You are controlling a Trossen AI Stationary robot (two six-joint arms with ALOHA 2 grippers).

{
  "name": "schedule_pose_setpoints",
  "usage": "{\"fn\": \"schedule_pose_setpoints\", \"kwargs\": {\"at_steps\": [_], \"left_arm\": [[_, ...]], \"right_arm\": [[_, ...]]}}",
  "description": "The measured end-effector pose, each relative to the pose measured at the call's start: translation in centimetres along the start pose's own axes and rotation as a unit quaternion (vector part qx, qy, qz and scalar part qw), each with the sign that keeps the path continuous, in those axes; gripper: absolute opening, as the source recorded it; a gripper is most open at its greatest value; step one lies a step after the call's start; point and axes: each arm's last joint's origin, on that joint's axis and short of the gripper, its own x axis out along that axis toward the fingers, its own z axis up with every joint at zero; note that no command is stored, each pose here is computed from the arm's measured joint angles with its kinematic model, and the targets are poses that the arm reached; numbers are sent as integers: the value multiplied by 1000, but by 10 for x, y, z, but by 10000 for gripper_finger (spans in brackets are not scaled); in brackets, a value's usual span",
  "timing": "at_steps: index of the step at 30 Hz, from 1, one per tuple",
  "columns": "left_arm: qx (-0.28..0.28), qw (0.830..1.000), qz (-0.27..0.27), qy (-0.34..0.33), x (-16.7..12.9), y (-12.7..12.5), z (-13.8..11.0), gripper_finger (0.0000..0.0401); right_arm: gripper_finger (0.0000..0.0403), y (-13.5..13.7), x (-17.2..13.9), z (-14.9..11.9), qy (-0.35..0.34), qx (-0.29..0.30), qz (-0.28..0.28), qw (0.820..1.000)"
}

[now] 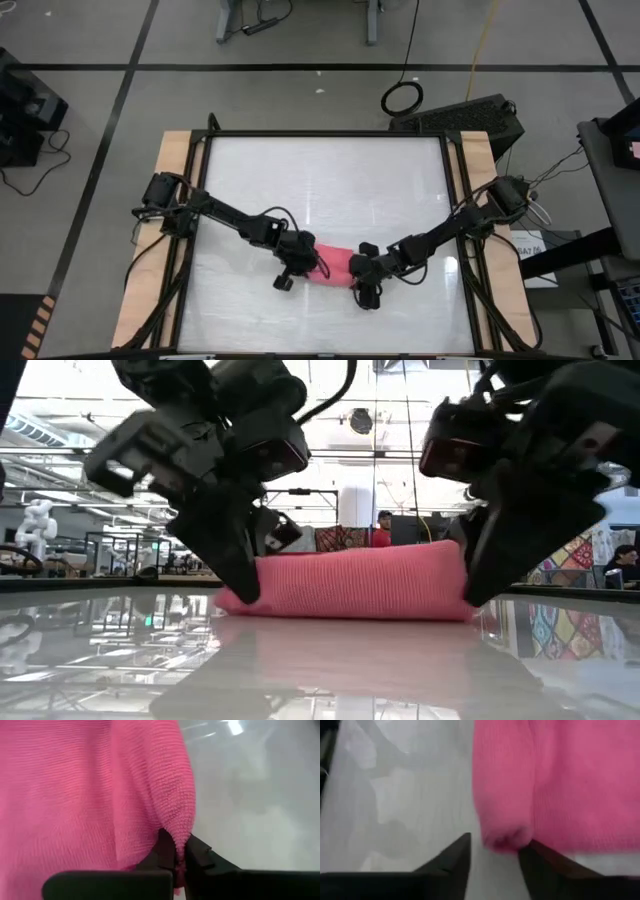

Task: Roll towel
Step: Roll the pink microfiber cloth

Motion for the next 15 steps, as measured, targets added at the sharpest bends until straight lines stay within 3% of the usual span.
{"fn": "schedule_pose_setpoints", "kwargs": {"at_steps": [4, 7, 12, 15], "left_arm": [[-60, 996, -67, -10, -6, 13, -1, 9], [-90, 992, -89, -17, -11, 23, -2, 9], [-135, 985, -108, -25, -18, 39, -4, 8], [-161, 980, -112, -26, -22, 48, -6, 8]], "right_arm": [[213, 6, -11, -3, -6, -23, -31, 999], [241, 13, -19, -5, -33, -55, -66, 996], [246, 30, -25, -9, -95, -145, -107, 979], [242, 34, -26, -12, -111, -169, -137, 970]]}}
